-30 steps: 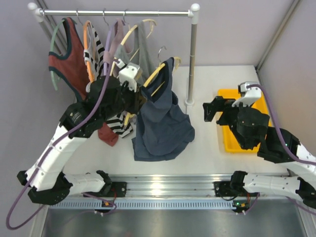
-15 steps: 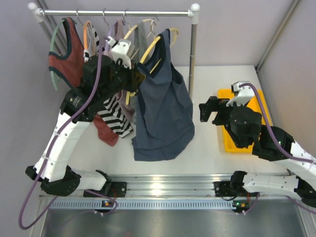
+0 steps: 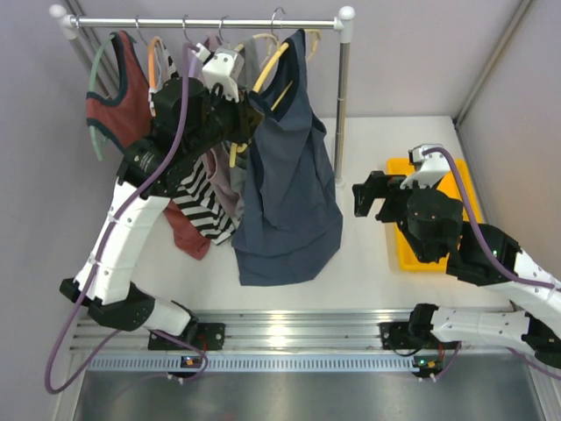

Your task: Place the tank top on the hanger

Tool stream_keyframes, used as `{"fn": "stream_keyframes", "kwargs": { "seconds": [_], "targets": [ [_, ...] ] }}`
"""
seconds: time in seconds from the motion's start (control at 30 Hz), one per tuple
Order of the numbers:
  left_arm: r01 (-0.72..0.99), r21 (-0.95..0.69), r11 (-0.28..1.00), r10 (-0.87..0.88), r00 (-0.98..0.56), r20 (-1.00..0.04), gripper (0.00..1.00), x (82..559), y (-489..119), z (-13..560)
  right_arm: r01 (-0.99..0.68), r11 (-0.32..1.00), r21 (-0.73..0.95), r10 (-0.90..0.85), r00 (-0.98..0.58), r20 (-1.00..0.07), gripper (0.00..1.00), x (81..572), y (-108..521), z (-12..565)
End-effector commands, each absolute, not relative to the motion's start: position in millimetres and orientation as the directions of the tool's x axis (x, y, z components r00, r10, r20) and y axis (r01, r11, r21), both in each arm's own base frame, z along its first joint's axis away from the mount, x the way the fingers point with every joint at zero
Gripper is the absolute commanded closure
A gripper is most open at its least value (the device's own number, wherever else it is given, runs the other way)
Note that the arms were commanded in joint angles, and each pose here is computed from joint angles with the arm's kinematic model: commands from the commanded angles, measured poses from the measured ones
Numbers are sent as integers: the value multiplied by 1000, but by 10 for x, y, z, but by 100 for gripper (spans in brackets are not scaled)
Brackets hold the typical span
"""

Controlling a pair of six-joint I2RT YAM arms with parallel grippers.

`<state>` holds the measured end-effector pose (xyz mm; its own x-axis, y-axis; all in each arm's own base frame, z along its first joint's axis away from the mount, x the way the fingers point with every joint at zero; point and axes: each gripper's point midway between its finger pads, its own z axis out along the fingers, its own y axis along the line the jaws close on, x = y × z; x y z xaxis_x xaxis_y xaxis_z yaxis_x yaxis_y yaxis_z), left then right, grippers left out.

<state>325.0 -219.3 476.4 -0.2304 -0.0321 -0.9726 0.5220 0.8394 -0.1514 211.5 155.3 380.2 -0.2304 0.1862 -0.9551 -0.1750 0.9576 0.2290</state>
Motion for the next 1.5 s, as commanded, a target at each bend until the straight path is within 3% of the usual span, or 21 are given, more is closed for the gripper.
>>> {"fn": "stream_keyframes", "kwargs": {
  "seconds": [0.0,1.2,1.3,1.47],
  "targets": [
    [543,-143,828,-134,-56,-989,100,3323,-2180,5356,-189,952,242,201,-214,-956,5,2095,1548,3902],
    [506,-160,848,-127,-99,-987,100,3643,-2149,5018,-203,946,251,199,-245,-949,5,2069,1599,3778],
    [506,-157,848,-124,-98,-987,97,3625,-2137,5012,-205,947,248,196,-246,-949,5,2070,1604,3768],
    [501,-146,853,-116,-91,-989,82,3609,-2109,4999,-207,945,254,200,-249,-948,5,2069,1619,3758]
  ]
}}
